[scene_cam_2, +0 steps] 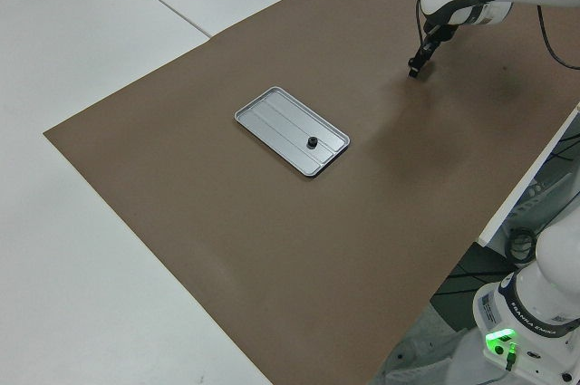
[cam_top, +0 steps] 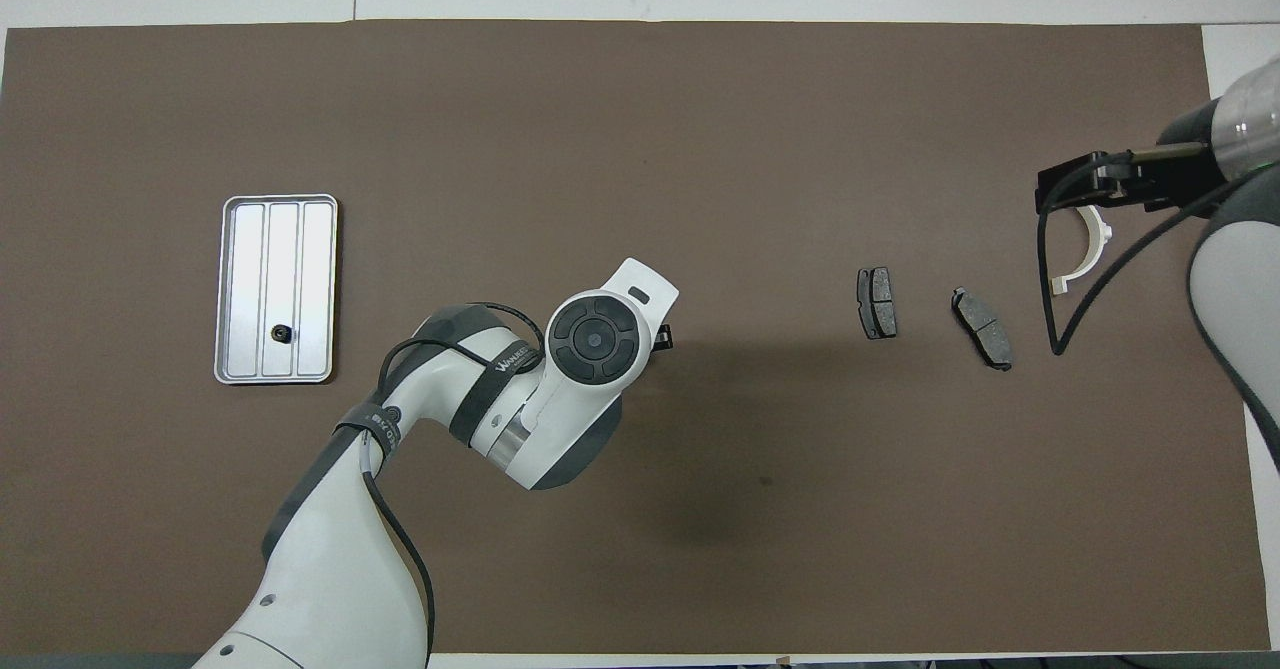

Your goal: Pick bearing gear from pile to tray

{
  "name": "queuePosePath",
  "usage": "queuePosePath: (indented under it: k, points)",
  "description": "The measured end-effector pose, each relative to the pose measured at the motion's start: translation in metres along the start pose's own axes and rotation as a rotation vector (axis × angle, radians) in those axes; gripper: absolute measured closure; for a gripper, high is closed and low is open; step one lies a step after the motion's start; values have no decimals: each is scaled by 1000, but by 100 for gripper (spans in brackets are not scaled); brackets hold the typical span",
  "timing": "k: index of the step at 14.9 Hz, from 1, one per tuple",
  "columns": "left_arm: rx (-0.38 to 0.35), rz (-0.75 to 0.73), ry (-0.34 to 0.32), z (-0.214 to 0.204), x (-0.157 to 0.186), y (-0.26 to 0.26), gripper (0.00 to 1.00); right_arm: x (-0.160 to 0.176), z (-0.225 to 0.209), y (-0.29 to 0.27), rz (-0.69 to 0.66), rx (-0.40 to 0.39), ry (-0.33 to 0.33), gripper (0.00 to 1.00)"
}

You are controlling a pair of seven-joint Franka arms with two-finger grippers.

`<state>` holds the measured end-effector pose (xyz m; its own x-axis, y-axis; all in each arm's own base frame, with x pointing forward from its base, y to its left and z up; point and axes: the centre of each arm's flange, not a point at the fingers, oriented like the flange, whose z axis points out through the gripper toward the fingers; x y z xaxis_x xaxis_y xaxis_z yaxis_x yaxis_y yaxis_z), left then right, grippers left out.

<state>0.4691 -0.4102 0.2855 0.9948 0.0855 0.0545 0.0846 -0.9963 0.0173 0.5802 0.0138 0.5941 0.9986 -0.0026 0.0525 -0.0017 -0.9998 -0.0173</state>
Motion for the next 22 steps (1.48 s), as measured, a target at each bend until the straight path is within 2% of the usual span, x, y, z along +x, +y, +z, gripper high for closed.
queuePosePath:
  k: [4, 5, 10, 12, 14, 18, 20, 22]
  points:
    - [3, -9, 2, -9, 4, -4, 59, -36, -36, 3, -59, -9, -28, 0]
    - [4, -11, 1, -9, 4, -5, 67, -44, -44, 2, -65, -11, -34, 0]
    - [28, -20, -17, -11, 10, -10, 67, -54, -45, 1, -70, -20, -52, 0]
    - [58, -22, -41, -25, 32, -25, 67, -53, -42, 7, -69, -54, -58, 0]
    - [60, -6, -43, -60, 65, -54, 67, -53, -42, 8, -73, -84, -59, 0]
    - [58, 56, -53, -151, 114, -165, 67, -53, -42, 5, -79, -85, -58, 0]
    - [57, 112, -67, -170, 133, -230, 67, -53, -42, 4, -80, -85, -59, 0]
    - [46, 184, -86, -168, 150, -295, 67, -53, -42, 4, -80, -85, -59, 0]
